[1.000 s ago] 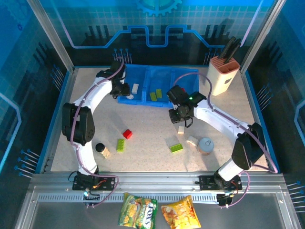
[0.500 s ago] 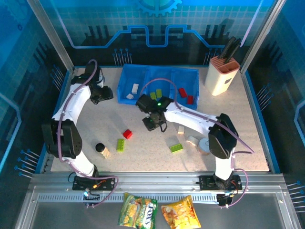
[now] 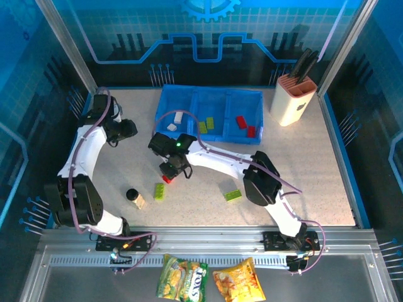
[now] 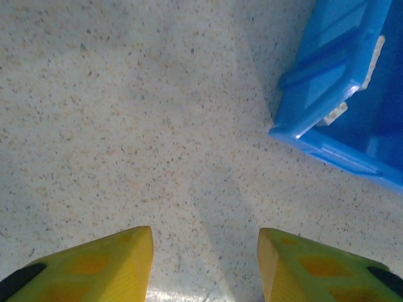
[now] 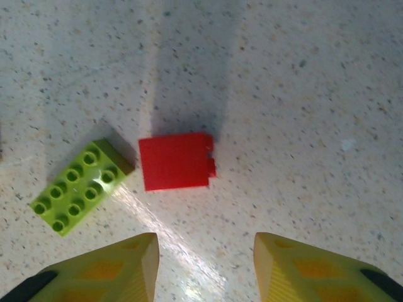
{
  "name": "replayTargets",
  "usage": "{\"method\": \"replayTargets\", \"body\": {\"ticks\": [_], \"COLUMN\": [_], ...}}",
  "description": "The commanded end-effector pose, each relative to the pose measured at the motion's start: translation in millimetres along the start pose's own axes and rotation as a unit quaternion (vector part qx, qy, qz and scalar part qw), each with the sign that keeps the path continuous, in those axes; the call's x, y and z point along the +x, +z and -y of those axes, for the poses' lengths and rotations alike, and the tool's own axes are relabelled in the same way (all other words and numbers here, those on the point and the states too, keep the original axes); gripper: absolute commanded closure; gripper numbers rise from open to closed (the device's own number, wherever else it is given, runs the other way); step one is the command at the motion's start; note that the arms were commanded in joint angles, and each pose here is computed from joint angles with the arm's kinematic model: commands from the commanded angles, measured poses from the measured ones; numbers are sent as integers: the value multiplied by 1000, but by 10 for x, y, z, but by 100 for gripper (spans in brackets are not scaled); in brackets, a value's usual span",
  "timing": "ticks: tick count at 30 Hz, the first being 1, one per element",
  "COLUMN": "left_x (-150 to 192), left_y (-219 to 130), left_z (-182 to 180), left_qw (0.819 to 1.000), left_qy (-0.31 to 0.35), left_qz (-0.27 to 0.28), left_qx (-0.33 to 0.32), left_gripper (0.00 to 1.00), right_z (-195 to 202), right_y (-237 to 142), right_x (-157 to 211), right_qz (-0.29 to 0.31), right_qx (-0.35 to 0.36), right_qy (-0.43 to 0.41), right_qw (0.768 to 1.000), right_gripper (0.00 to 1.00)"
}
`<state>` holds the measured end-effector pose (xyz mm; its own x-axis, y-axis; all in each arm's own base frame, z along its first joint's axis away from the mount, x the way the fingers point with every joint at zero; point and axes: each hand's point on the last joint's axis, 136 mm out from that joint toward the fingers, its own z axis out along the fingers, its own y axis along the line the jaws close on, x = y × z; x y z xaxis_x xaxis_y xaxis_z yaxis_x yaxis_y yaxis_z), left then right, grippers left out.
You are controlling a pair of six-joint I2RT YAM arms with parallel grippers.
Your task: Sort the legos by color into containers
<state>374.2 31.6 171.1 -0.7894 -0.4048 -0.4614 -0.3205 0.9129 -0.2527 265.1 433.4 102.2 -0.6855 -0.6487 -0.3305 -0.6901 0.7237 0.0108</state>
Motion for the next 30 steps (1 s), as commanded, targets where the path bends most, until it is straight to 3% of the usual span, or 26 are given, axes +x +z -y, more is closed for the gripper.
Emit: {"method": "replayTargets", "body": {"ticks": [1, 9, 18, 30], "left_x": [-99, -66, -59, -47], "left_y": [-63, -2, 3, 6], "left_z": [2, 42, 66, 98], "left_qw": [999, 999, 999, 999], "left_qy": [7, 0, 0, 0], "left_qz": [37, 35, 33, 30], "left_qx": [11, 28, 35, 45], "left_gripper": [52, 52, 52, 54], "right_z": [-146, -203, -208, -123], "right_y": [58, 296, 521, 759], "right_x": [17, -20, 21, 64], "right_qz": [-19, -34, -54, -70], "right_qx": [-2, 25, 36, 51], "right_qy": [-26, -37, -40, -34], "right_qw": [999, 998, 997, 996], "right_gripper": [53, 41, 34, 36]}}
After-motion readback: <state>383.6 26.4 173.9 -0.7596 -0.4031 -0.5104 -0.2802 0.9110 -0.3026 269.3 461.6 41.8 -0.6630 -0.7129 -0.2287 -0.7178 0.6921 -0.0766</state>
